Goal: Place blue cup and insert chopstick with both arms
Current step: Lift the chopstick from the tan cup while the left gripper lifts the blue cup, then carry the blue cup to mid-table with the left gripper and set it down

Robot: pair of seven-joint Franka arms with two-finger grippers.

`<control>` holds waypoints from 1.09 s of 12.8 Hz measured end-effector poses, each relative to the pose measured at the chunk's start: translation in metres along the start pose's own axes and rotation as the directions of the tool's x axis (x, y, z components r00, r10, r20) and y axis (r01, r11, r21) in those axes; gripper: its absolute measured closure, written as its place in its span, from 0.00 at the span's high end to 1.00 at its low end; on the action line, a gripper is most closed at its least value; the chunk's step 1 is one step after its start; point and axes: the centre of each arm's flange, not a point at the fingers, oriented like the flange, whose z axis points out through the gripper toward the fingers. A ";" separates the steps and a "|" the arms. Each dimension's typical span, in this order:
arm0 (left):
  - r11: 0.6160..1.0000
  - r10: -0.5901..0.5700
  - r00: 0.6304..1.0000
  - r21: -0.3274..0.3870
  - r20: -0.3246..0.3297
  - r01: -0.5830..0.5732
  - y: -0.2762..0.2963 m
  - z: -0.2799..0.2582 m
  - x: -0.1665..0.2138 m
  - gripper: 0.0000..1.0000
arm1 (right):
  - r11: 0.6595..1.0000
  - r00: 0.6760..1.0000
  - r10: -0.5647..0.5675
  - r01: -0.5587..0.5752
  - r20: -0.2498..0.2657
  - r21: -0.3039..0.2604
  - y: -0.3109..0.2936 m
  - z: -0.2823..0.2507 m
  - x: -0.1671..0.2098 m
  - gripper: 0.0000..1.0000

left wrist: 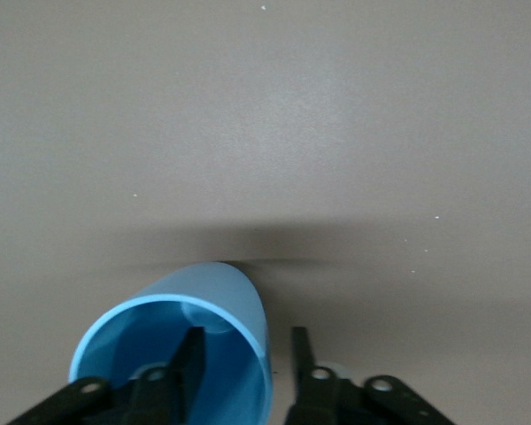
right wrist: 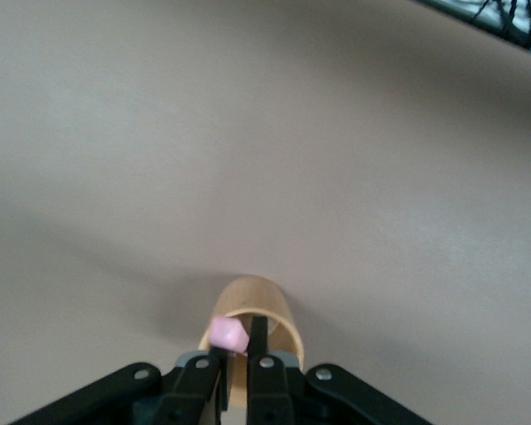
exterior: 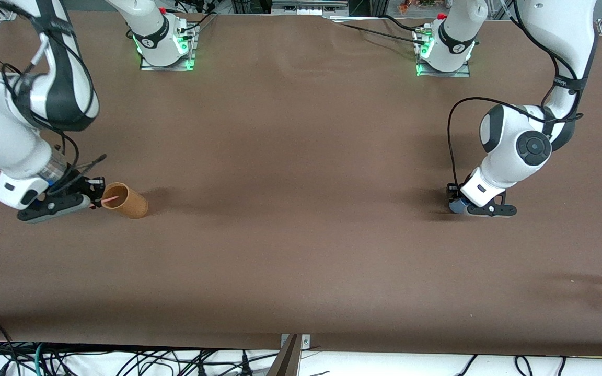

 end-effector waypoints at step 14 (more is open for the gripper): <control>0.945 -0.308 0.951 -0.119 -0.004 0.306 0.324 -0.069 0.018 0.05 | 0.997 0.996 -0.002 -0.005 0.093 0.076 -0.026 -0.104 -0.002 0.10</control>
